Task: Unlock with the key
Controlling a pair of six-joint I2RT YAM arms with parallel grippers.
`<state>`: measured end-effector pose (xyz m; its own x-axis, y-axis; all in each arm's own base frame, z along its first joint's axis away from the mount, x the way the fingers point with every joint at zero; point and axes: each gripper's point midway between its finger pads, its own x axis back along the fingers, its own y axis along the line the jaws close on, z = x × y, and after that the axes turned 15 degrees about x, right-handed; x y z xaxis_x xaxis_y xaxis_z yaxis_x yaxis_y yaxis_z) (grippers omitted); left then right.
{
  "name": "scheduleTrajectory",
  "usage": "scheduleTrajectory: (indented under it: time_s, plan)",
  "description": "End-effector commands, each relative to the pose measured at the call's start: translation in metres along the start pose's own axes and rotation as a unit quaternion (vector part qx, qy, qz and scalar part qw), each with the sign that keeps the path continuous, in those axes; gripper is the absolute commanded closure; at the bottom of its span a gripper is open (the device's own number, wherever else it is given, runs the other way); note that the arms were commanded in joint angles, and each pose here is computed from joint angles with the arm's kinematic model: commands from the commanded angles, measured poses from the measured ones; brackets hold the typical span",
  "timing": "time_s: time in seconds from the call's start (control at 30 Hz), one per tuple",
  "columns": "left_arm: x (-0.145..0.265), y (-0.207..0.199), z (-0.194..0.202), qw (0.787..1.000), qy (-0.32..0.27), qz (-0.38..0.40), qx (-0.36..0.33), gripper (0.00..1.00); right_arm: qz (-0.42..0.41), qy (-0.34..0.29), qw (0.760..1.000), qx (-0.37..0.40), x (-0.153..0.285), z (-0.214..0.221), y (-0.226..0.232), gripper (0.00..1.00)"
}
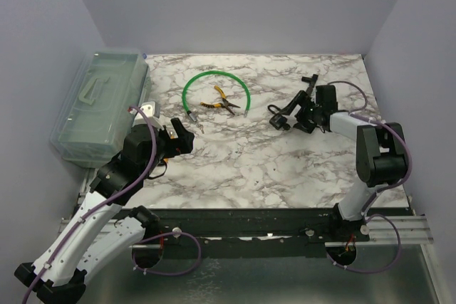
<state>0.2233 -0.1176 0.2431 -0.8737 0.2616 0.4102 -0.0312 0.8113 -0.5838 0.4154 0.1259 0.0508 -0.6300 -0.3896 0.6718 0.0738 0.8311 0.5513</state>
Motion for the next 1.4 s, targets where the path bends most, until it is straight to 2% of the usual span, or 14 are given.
scheduleTrajectory:
  time_s: [0.0,0.17,0.5,0.83,0.97,1.37]
  plan:
    - [-0.001,0.004,-0.002,1.000,-0.008,-0.005,-0.007,0.01,0.093,-0.026,0.993,0.072,0.021,-0.011,-0.025,0.11]
    - [-0.002,0.004,0.000,1.000,-0.005,-0.006,-0.009,0.01,0.094,-0.047,0.988,0.116,0.030,-0.025,-0.006,0.23]
    - [-0.002,0.004,0.000,1.000,-0.005,-0.006,-0.009,0.01,0.037,-0.028,0.991,0.127,0.010,-0.017,0.020,0.37]
    - [-0.003,0.004,0.001,1.000,-0.003,-0.008,-0.011,0.01,0.025,-0.012,0.990,0.137,-0.010,-0.009,0.024,0.41]
    - [-0.003,0.004,0.000,1.000,-0.003,-0.008,-0.011,0.01,0.024,-0.018,0.989,0.147,-0.010,-0.013,0.028,0.44]
    - [-0.005,0.005,0.002,1.000,0.000,-0.011,-0.012,0.01,0.042,-0.027,0.983,0.178,-0.011,-0.013,0.039,0.45]
